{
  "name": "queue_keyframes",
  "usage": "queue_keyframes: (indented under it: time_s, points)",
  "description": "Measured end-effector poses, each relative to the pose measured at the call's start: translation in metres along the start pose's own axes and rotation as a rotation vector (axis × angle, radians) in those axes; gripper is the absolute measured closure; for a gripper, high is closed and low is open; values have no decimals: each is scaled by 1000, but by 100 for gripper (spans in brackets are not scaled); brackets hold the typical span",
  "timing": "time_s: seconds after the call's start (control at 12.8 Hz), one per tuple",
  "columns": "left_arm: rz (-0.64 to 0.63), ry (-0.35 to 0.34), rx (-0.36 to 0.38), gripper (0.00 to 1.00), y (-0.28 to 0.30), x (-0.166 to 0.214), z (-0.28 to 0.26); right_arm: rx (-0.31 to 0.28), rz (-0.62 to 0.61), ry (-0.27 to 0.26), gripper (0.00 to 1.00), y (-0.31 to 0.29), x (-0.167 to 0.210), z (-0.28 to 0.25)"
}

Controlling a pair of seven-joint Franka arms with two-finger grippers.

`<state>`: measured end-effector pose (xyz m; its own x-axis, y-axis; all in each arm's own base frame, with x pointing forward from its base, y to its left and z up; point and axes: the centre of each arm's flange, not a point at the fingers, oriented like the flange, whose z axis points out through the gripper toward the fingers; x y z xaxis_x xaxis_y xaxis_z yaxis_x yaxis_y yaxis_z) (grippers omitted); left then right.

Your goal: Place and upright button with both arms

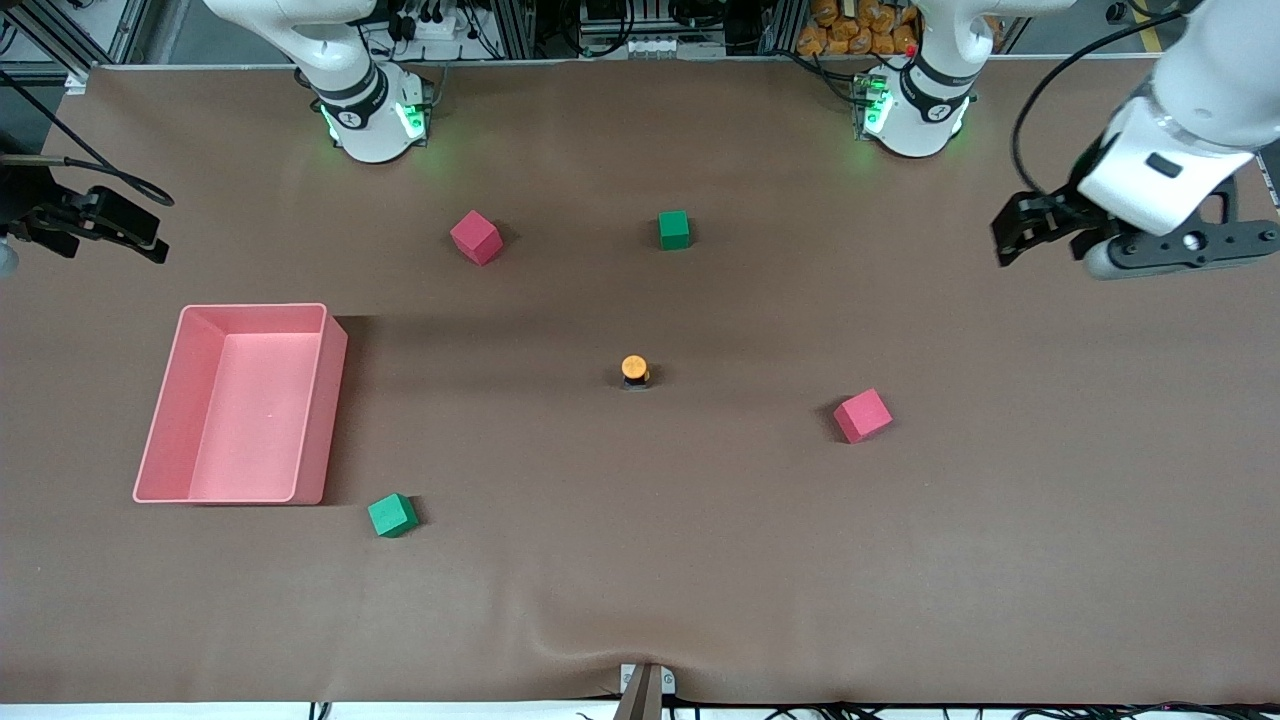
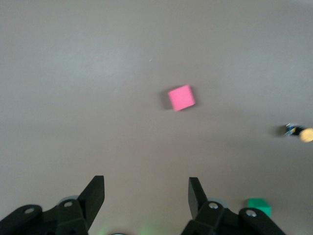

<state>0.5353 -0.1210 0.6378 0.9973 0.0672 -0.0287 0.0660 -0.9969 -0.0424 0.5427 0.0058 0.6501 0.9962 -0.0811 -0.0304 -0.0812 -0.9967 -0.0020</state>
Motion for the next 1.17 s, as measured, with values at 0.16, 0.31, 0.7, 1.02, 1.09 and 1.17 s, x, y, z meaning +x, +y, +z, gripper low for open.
queue_keyframes:
  time_s: [0.16, 0.31, 0.7, 1.02, 1.09, 1.17]
  points:
    - [-2, -17, 13, 22, -18, -15, 5, 0, 1, 0, 0, 0, 0, 0]
    - [15, -27, 24, 22, -27, -30, 8, 0, 1, 0, 0, 0, 0, 0]
    - [29, -24, 24, 22, -60, -35, 5, 0, 1, 0, 0, 0, 0, 0]
    - [17, -7, 5, 22, -69, -35, -8, 0, 1, -2, 0, 0, 0, 0]
    - [17, -2, 3, 22, -69, -35, -11, 0, 1, -4, 0, 0, 0, 0]
    - [17, 6, 2, 22, -70, -35, -15, 0, 1, -5, 0, 0, -1, 1]
